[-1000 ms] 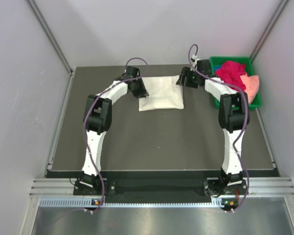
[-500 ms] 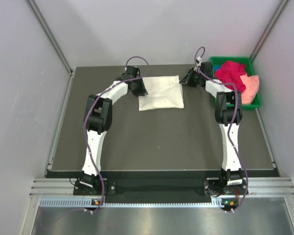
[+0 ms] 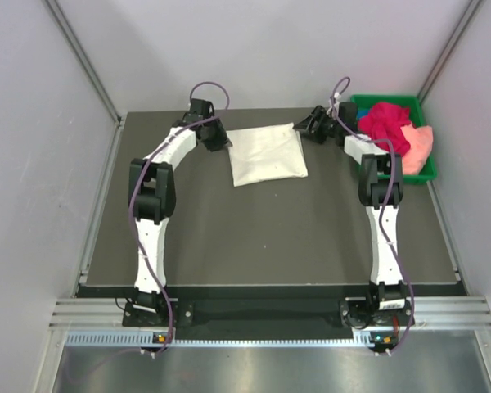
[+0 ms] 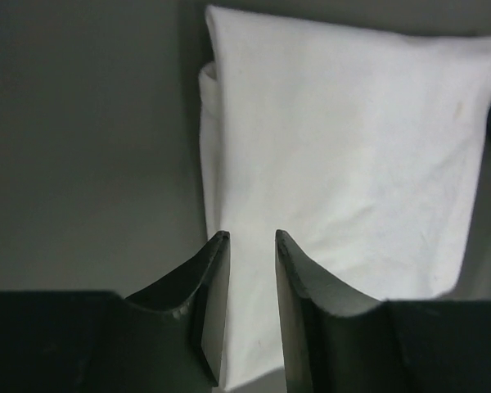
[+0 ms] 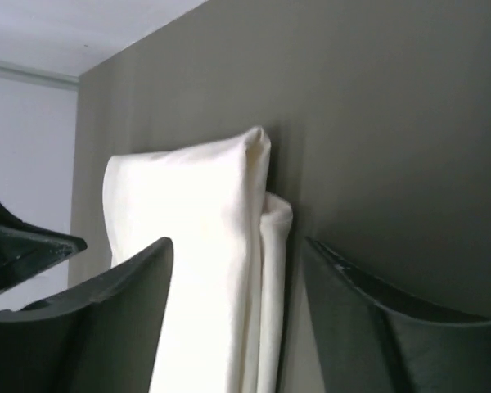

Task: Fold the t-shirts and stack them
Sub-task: Fold the tshirt

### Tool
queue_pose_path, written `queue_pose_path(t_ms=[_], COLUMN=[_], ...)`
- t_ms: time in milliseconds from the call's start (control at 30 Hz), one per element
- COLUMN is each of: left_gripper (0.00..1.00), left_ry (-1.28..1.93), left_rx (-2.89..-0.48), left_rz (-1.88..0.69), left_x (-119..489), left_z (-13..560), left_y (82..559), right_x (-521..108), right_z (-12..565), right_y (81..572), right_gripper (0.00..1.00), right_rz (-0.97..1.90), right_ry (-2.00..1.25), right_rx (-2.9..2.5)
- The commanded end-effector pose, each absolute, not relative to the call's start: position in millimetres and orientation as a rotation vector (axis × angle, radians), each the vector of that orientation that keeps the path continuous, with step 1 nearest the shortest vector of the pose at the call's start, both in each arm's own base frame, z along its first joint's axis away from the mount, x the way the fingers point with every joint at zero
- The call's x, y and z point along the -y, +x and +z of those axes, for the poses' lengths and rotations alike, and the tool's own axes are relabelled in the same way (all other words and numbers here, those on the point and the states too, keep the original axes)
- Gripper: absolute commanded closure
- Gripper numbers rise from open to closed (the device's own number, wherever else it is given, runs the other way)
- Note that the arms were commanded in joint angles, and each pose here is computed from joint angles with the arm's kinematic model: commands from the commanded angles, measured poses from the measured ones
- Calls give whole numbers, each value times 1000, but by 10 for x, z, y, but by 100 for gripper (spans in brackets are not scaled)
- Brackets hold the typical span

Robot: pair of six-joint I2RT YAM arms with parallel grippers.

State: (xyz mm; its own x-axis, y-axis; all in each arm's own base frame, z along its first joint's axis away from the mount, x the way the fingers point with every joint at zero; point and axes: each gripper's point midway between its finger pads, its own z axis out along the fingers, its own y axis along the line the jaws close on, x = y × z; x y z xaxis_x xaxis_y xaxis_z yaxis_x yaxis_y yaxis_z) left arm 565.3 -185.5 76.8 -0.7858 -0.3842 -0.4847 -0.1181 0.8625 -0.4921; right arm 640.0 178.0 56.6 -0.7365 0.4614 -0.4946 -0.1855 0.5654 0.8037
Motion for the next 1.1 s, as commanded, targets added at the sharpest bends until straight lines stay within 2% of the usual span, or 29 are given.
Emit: queue_pose_path(t_ms=[0,33,133,167,267,433,533,700,867,1067], left_gripper=[66,66,66,66,66,66,68,68,69,69], left_ry=[-288,-255,-224,-221,-205,-104,-137,-269,-292,-290], left_rx=[-2366,-2373,-2384,-2402,-2411,-2403,-2419,-2519,-2634,-2647], left_rz=[-794,-890,-955,-955,-998,-1092,-1067,-874,-610,-468], left_x=[2120,2254,2437,2468,2603,2977,3034,2800,2448,2291], left_z=[1421,1446,1399,1338,1317,1206,1053,520,21,128], left_y=[5413,5304,5141,5093,4999,4882,4948,4907,4729,4804], right_x=[-1586,-1520,-1473,-1471,-1577,-1980,-2293,-2638,-2413,-2287], right_z=[960,996,1185,1326,1540,1601,1399,842,123,327], right_y=[6276,6245,6094,6021,5820,5490,5306,4961,4853,4939], right_gripper=[33,33,46,59,77,87,99,100,100,100], right_rz=[1076,1046,1022,1007,1003,1105,1251,1478,1447,1431], right_ry=[173,150,128,99,33,-121,-202,-268,-212,-227], right_rx=[-2117,-2119,-2147,-2147,-2146,-2127,-2167,-2244,-2427,-2409])
